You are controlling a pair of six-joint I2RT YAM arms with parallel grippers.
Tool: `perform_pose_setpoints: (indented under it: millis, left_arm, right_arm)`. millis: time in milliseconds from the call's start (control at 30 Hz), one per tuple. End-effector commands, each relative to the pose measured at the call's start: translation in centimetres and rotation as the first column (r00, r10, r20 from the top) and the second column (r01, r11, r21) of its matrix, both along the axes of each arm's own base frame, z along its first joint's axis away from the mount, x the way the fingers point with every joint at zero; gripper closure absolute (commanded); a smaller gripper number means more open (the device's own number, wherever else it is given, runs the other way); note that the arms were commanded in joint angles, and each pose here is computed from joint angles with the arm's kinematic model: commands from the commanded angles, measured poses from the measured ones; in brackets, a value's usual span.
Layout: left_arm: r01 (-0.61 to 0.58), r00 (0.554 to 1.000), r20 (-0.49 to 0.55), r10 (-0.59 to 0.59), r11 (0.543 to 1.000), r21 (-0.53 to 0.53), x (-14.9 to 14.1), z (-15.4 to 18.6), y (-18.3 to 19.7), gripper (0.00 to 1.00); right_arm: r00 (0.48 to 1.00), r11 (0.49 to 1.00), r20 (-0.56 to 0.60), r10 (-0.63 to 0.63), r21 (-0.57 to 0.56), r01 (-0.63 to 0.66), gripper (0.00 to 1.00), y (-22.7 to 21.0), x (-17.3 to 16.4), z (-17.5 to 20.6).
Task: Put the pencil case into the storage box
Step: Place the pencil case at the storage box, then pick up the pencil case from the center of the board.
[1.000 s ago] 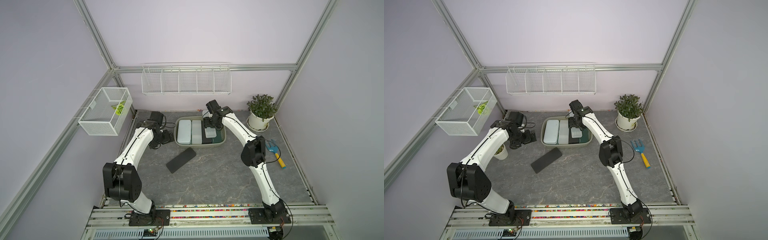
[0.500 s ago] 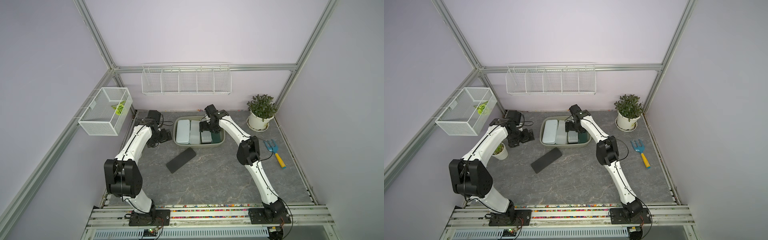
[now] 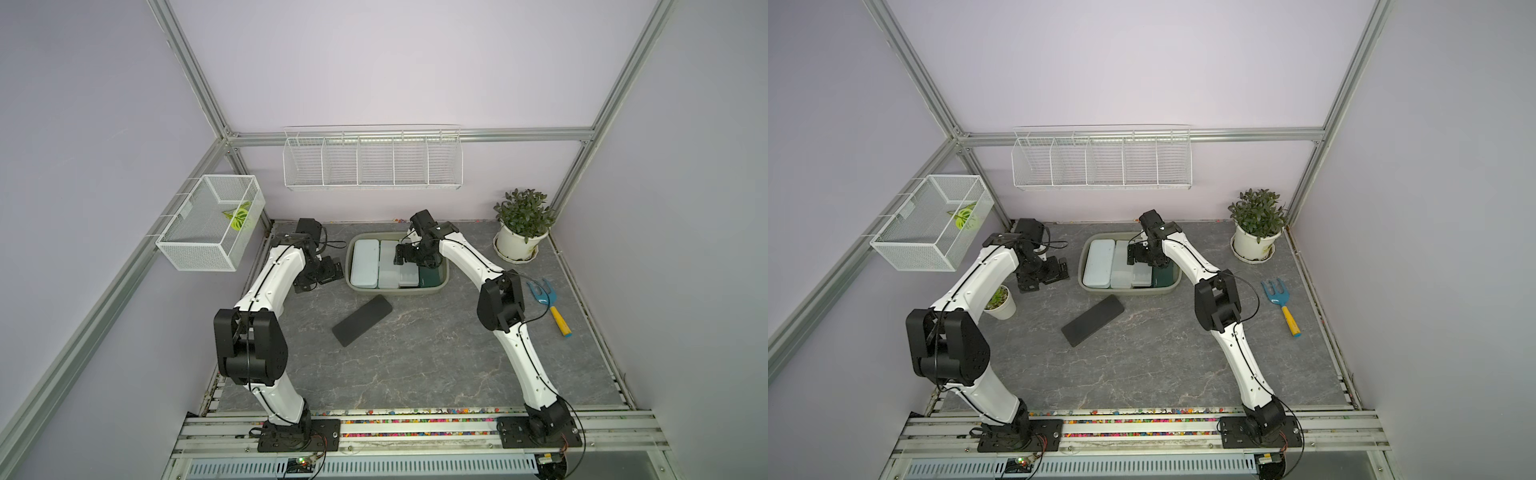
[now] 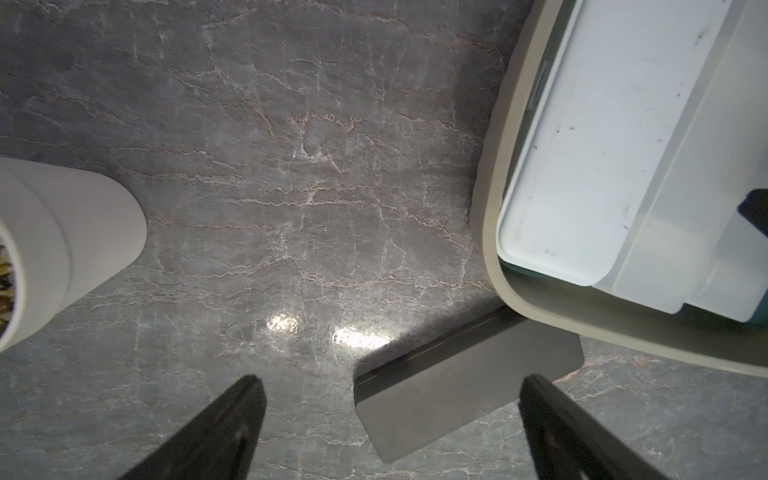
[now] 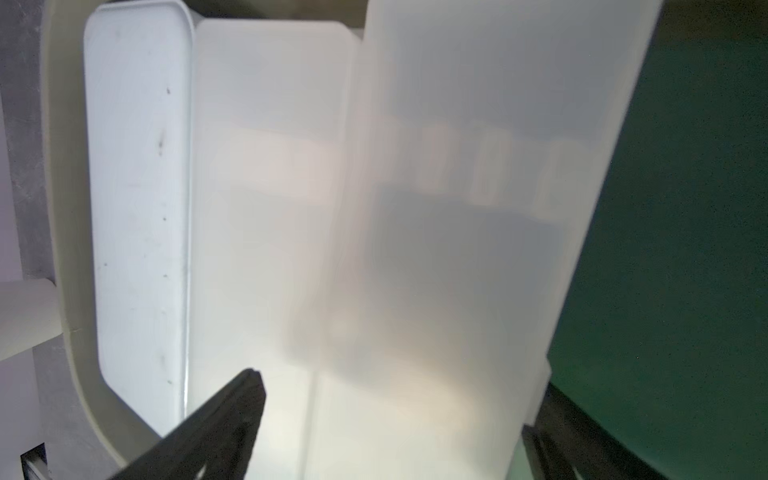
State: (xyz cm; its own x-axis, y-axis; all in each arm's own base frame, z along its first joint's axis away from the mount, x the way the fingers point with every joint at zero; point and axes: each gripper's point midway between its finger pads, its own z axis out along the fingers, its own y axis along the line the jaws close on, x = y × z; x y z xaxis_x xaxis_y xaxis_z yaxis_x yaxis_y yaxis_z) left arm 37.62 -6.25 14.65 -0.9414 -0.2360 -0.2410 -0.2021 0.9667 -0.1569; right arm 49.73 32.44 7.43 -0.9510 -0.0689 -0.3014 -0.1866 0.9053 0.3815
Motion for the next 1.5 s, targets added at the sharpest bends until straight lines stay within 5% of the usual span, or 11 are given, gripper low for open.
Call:
perform_pose_setpoints:
  millis: [0,300,500,733,967,1467]
  left_arm:
    - [0.037,0.999,-0.028,-0.037,0.999,-0.006,0.1,-0.9,-0.1,0.00]
    - [0.288,0.952,-0.109,-0.285,0.958,0.012,-3.2,-3.8,-4.2,0.00]
    - [0.479,0.878,-0.085,-0.471,0.862,0.168,-3.4,-3.8,-7.0,0.00]
    - [0.636,0.772,-0.150,-0.618,0.747,0.194,-5.2,-6.0,-8.7,0.00]
    - [0.719,0.694,-0.171,-0.700,0.684,0.120,-5.3,-8.2,-10.1,0.00]
    - [0.783,0.616,-0.179,-0.767,0.621,0.034,-6.8,-12.0,-12.1,0.00]
  right_arm:
    - [0.997,1.000,0.079,-0.005,0.011,0.004,0.02,-0.5,-0.4,5.2]
    - [0.987,0.993,0.142,-0.074,-0.085,0.086,0.02,-7.4,-2.3,10.9]
    - [0.981,0.987,0.156,-0.115,-0.094,0.131,0.02,-10.8,-4.6,11.7]
    - [0.983,0.980,0.125,-0.136,-0.125,0.152,0.02,-13.6,-7.7,10.7]
    - [0.987,0.978,0.079,-0.141,-0.141,0.151,0.02,-15.0,-9.8,9.4]
    - [0.991,0.979,0.012,-0.133,-0.154,0.133,0.02,-16.5,-11.8,7.4]
